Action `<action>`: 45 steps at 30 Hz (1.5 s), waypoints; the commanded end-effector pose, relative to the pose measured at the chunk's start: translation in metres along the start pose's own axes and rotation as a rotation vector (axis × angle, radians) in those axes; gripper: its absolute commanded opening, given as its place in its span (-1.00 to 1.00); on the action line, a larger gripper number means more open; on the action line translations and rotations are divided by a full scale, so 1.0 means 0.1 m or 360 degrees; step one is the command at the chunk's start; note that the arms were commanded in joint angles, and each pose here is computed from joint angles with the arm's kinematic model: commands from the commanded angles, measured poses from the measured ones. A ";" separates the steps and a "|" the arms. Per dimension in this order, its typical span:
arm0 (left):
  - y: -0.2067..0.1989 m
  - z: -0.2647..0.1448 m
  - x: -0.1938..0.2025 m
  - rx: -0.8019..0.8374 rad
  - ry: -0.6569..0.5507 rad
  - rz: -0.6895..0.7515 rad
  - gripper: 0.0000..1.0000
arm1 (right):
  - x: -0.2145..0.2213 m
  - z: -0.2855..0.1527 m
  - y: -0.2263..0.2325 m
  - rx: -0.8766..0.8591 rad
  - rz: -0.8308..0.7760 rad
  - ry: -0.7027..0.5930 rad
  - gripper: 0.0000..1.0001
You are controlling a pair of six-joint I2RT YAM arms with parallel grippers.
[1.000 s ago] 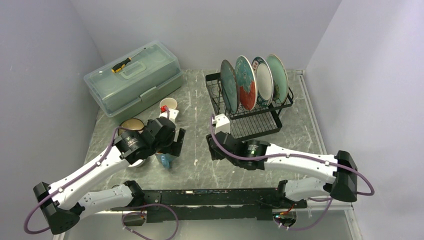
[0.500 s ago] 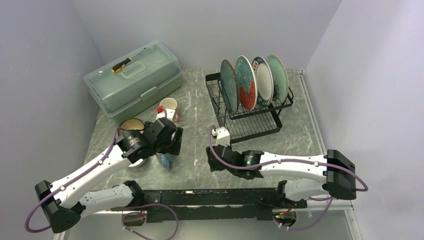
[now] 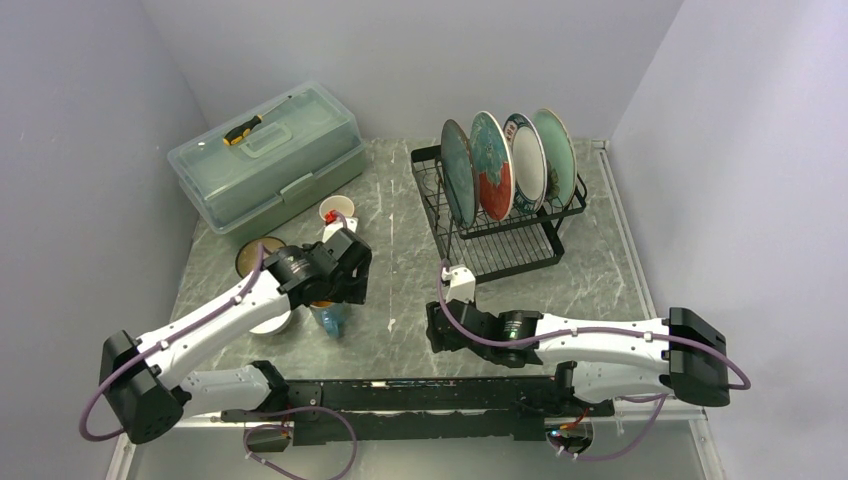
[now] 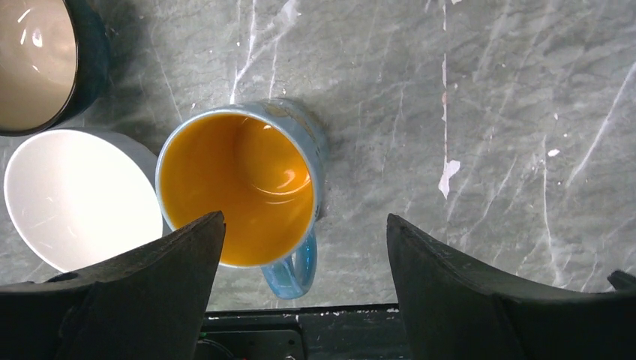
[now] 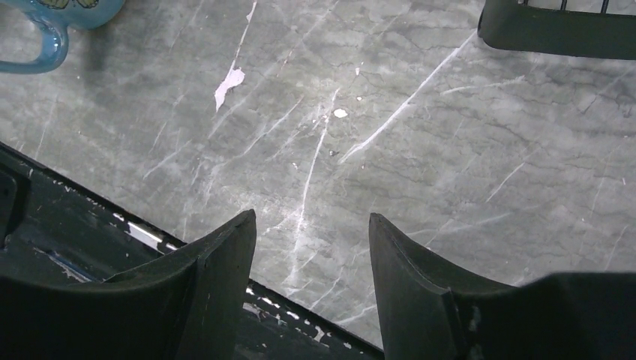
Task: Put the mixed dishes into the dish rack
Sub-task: Pick up the cup at the center of the board.
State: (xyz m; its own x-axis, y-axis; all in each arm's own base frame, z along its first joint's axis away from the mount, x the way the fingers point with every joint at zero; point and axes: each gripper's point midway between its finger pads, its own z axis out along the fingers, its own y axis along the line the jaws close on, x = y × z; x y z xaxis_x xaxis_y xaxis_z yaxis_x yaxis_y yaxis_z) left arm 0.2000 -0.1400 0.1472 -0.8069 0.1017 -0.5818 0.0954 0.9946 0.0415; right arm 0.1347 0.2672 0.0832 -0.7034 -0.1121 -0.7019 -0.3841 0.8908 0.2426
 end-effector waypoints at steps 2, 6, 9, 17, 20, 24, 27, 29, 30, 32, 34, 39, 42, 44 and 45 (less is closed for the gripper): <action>-0.01 0.13 -0.06 0.0006 0.0012 -0.0141 0.59 | -0.10 -0.04 0.14 -0.0098 0.0043 -0.0052 0.19; 0.00 0.27 0.02 0.0005 0.0071 -0.0174 0.51 | -0.10 -0.04 0.15 -0.0107 0.0024 -0.0055 0.19; -0.04 0.34 0.05 0.0034 0.0099 -0.0188 0.42 | -0.10 -0.03 0.16 -0.0108 0.0003 -0.0052 0.19; -0.11 0.46 0.12 0.0065 0.0158 -0.0170 0.17 | -0.06 0.00 0.15 -0.0099 -0.0004 -0.0039 0.20; -0.13 0.49 0.14 0.0073 0.0173 -0.0167 0.06 | -0.03 0.01 0.13 -0.0099 0.0006 -0.0033 0.20; -0.14 0.51 0.17 0.0072 0.0191 -0.0164 -0.02 | 0.00 0.03 0.11 -0.0090 0.0009 -0.0026 0.20; -0.14 0.52 0.19 0.0077 0.0191 -0.0170 -0.10 | 0.01 0.03 0.11 -0.0088 0.0004 -0.0024 0.20; -0.14 0.53 0.20 0.0083 0.0193 -0.0176 -0.18 | 0.02 0.03 0.10 -0.0087 0.0004 -0.0024 0.20; -0.14 0.53 0.22 0.0085 0.0197 -0.0174 -0.23 | 0.01 0.03 0.10 -0.0088 0.0006 -0.0026 0.20; -0.14 0.52 0.22 0.0091 0.0198 -0.0178 -0.32 | 0.02 0.04 0.11 -0.0090 0.0005 -0.0025 0.20; -0.14 0.51 0.22 0.0098 0.0197 -0.0180 -0.40 | 0.02 0.05 0.12 -0.0094 0.0007 -0.0020 0.20; -0.15 0.48 0.20 0.0111 0.0188 -0.0181 -0.62 | 0.03 0.06 0.14 -0.0102 0.0012 -0.0013 0.20; -0.16 0.45 0.18 0.0125 0.0182 -0.0182 -0.89 | 0.01 0.05 0.15 -0.0106 0.0016 -0.0017 0.20; -0.16 0.43 0.16 0.0135 0.0174 -0.0187 -1.00 | 0.01 0.04 0.15 -0.0105 0.0016 -0.0018 0.20; -0.17 0.42 0.15 0.0147 0.0170 -0.0187 -1.00 | -0.01 0.03 0.15 -0.0107 0.0019 -0.0023 0.20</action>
State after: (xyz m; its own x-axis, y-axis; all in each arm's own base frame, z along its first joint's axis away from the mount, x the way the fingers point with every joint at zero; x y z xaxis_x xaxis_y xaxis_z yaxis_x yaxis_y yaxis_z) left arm 0.2078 -0.1486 0.0890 -0.8889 0.0128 -0.4579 0.0362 0.9985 -0.0422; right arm 0.1311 0.2724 0.0749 -0.7055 -0.1320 -0.6964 -0.4116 0.8761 0.2509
